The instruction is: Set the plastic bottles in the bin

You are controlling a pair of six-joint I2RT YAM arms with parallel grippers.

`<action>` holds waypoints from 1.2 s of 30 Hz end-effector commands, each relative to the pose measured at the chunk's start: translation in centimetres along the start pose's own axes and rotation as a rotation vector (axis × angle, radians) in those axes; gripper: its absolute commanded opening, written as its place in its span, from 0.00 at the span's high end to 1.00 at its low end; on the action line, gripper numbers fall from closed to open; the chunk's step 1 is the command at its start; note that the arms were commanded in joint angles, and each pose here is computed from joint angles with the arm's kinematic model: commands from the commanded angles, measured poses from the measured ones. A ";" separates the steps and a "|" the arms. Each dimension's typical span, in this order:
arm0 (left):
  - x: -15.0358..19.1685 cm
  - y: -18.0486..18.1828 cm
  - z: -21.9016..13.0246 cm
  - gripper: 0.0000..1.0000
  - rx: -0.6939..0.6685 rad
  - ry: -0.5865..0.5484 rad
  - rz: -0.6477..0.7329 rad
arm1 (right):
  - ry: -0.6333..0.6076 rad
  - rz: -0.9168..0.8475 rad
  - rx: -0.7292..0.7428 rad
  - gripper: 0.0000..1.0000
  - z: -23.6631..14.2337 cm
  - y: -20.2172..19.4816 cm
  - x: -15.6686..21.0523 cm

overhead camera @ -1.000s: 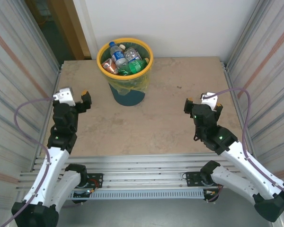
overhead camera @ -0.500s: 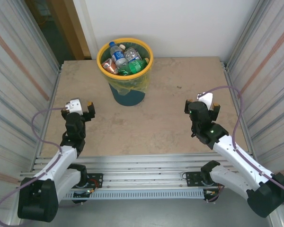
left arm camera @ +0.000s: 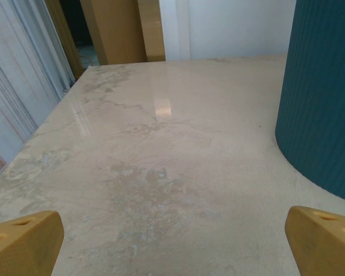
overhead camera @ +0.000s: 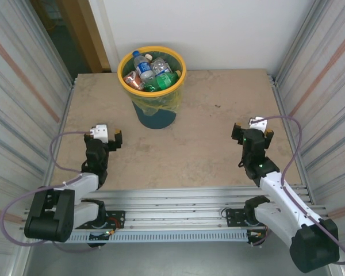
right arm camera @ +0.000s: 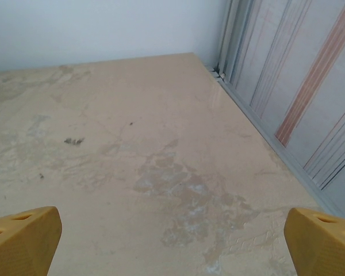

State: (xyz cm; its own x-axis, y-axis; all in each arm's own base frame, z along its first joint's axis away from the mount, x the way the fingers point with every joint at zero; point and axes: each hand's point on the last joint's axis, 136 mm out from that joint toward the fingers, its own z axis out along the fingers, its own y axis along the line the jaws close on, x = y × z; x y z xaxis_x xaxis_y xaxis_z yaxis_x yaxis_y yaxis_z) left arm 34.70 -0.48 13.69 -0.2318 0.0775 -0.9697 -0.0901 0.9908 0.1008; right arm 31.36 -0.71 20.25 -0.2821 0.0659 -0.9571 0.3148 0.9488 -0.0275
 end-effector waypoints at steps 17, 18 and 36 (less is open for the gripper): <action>2.5 -3.1 3.4 0.01 0.189 0.010 0.085 | -0.085 0.087 -0.033 0.02 3.3 -2.3 2.3; 2.7 -3.4 3.6 0.01 0.210 0.038 0.083 | -0.087 0.096 -0.036 0.02 3.4 -2.4 2.5; 3.3 -2.2 5.5 0.01 0.251 0.156 -0.020 | 0.002 0.059 -0.137 0.02 9.2 -0.5 8.5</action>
State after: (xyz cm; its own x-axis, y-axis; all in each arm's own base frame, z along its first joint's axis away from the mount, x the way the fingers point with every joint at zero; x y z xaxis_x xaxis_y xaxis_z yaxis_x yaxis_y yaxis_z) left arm 39.18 -1.78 8.85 -0.3825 0.0682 -0.9214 0.1508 0.9885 0.0105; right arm 36.01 -3.99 8.51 -0.3332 0.1466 -0.9314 0.2548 0.9651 0.0607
